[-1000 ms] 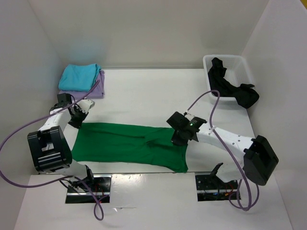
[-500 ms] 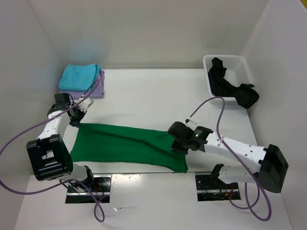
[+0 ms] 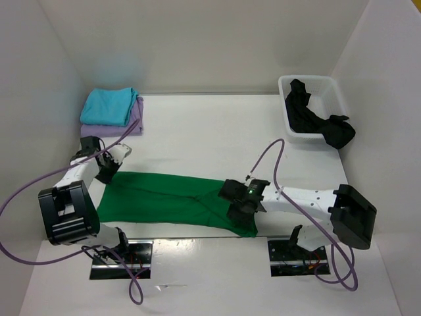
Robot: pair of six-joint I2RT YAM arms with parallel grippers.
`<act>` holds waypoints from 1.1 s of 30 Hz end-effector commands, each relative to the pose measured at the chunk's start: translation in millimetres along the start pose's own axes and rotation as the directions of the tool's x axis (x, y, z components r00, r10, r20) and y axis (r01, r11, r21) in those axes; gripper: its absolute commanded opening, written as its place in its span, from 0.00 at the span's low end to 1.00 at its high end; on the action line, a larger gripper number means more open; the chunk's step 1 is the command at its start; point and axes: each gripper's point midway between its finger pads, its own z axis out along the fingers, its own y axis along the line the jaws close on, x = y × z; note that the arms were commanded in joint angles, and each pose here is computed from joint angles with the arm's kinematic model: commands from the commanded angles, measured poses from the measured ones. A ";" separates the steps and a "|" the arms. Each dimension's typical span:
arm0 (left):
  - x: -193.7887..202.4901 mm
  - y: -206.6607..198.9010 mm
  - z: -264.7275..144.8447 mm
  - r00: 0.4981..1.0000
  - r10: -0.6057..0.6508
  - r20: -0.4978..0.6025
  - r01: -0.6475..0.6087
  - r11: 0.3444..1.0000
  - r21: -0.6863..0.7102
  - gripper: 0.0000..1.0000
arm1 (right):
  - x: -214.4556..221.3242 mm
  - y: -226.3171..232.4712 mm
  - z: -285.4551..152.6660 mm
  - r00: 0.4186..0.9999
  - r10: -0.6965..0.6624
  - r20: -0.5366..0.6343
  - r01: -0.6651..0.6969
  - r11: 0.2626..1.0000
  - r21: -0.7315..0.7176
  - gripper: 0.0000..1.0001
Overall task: Fold and stack the t-shirts
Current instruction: Fold the other side of the tshirt into a rectangle
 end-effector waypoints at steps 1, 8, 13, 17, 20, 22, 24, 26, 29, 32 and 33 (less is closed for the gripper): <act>-3.8 6.8 2.0 1.000 0.008 0.005 -0.008 1.000 -0.009 0.11 | 4.8 -5.0 -2.4 1.000 -0.014 0.011 0.014 1.000 0.009 0.50; -11.2 13.3 -11.0 0.999 0.034 0.039 -0.032 0.998 -0.049 0.14 | -13.5 55.0 -53.6 0.988 -0.069 0.139 0.094 0.979 -0.182 0.50; -9.5 15.3 -11.5 0.999 0.045 0.028 -0.043 0.997 -0.059 0.15 | -30.1 104.3 -41.2 0.959 -0.187 0.212 0.227 0.956 -0.183 0.54; -9.1 14.5 -13.8 0.999 0.045 0.028 -0.043 0.997 -0.059 0.15 | -49.4 127.3 -19.1 0.950 -0.230 0.209 0.270 0.945 -0.186 0.69; -8.8 11.3 -13.5 0.999 0.034 0.030 -0.033 0.998 -0.045 0.15 | -67.1 134.6 -4.6 0.950 -0.230 0.213 0.268 0.948 -0.172 0.75; -8.8 11.3 -13.5 0.999 0.034 0.030 -0.033 0.998 -0.045 0.17 | -75.0 134.6 2.9 0.951 -0.224 0.211 0.259 0.954 -0.153 0.75; -9.4 8.8 -15.5 0.999 0.025 0.036 -0.024 0.999 -0.038 0.17 | -77.5 136.2 13.2 0.950 -0.233 0.207 0.264 0.955 -0.135 0.75; -9.4 8.8 -15.5 0.999 0.025 0.036 -0.024 0.999 -0.038 0.17 | -77.6 137.1 21.0 0.949 -0.246 0.196 0.274 0.953 -0.133 0.75; -10.6 7.7 -15.3 0.999 0.026 0.043 -0.024 0.999 -0.032 0.18 | -72.9 143.9 32.0 0.946 -0.273 0.175 0.298 0.945 -0.137 0.68; -10.6 7.7 -15.3 0.999 0.026 0.043 -0.024 0.999 -0.032 0.18 | -65.7 156.5 36.4 0.947 -0.287 0.144 0.311 0.934 -0.179 0.65; -10.6 7.7 -15.3 0.999 0.026 0.043 -0.024 0.999 -0.032 0.18 | -61.9 154.9 40.9 0.944 -0.305 0.127 0.324 0.930 -0.175 0.64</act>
